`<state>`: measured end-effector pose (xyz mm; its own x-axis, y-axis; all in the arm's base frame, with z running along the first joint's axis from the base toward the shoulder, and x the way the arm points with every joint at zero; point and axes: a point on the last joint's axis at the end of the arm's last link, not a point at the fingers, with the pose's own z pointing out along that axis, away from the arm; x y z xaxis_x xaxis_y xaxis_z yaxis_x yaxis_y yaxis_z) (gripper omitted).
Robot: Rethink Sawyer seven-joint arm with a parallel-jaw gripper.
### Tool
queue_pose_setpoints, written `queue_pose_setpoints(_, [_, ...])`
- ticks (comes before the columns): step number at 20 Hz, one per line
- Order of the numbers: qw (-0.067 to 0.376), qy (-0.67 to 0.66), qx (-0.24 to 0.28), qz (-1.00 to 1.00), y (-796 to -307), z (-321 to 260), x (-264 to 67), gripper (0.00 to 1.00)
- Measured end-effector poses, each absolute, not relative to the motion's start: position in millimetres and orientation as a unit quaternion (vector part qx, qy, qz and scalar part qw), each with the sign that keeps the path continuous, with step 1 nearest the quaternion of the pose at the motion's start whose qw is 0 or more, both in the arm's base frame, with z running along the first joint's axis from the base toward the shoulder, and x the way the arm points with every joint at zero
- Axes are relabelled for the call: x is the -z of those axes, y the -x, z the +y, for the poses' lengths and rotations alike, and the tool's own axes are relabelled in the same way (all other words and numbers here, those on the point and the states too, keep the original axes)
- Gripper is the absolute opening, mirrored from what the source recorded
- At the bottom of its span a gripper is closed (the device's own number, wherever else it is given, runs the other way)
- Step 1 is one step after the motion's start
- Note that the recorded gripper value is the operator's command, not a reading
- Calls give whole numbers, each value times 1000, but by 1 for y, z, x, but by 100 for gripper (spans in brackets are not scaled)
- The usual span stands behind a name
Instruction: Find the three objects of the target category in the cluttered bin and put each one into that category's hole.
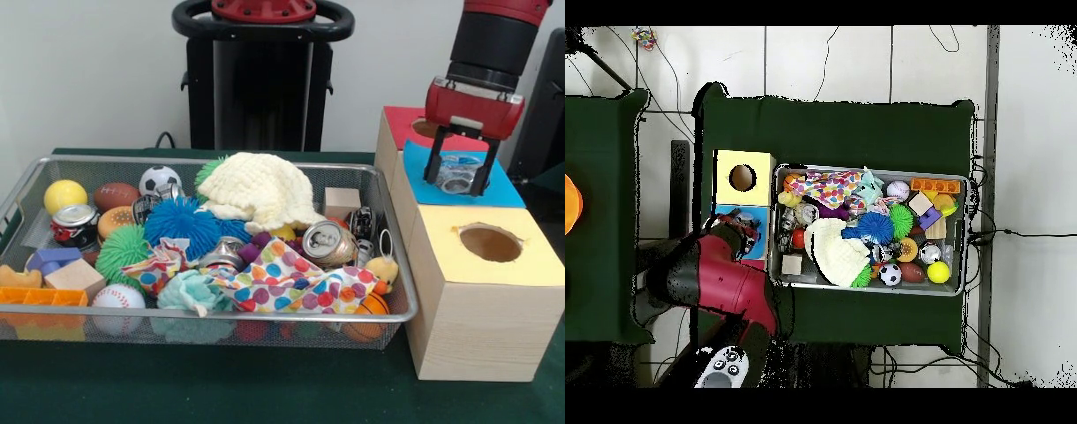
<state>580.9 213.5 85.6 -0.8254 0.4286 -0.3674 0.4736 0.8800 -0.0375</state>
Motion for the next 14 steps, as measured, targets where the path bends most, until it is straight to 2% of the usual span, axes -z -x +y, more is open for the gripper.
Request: queue_pose_setpoints(14, [170,-250,50,952,-583,210,-87,100])
